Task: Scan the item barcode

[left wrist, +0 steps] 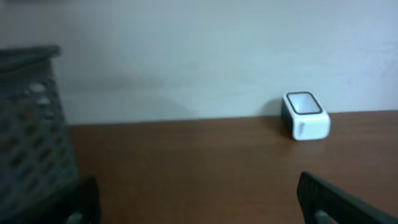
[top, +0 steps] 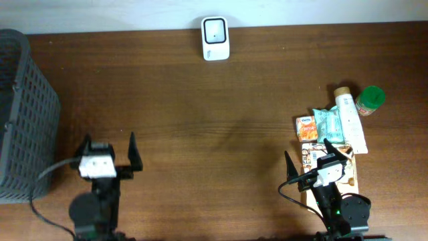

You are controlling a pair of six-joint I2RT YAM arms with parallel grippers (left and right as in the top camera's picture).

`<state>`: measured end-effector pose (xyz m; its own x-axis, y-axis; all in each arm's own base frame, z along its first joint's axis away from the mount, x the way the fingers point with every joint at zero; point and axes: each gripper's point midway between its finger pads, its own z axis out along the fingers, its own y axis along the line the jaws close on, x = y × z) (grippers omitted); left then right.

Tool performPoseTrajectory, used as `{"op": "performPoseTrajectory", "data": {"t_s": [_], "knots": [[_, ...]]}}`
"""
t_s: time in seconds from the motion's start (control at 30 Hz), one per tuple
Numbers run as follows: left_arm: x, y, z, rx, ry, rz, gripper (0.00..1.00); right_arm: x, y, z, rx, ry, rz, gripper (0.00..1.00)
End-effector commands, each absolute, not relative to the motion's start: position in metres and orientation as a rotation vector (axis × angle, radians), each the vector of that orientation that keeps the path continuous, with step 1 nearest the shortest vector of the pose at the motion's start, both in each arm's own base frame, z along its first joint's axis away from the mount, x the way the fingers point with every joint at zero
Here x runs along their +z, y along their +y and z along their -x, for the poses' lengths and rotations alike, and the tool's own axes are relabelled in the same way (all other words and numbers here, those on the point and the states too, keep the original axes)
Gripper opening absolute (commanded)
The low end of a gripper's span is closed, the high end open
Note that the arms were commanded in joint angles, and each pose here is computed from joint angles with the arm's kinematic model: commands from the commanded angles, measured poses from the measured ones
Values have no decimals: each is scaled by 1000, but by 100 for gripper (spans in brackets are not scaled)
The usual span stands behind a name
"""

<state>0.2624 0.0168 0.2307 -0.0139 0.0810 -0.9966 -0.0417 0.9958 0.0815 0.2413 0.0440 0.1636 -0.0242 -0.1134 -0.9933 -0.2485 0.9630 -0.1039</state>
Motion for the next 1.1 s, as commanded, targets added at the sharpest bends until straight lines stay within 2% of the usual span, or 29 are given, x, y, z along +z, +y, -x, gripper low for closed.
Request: {"op": "performPoseTrajectory", "data": {"t_s": [0.0, 0.43, 1.07], "knots": [[213, 15, -252, 207, 1538, -147, 99, 162, 46, -241, 120, 1599, 291, 98], [158, 15, -245, 211, 1637, -161, 99, 162, 46, -241, 120, 1600, 291, 98], [158, 13, -246, 206, 1638, -167, 99, 162, 46, -241, 120, 1599, 291, 98]]}}
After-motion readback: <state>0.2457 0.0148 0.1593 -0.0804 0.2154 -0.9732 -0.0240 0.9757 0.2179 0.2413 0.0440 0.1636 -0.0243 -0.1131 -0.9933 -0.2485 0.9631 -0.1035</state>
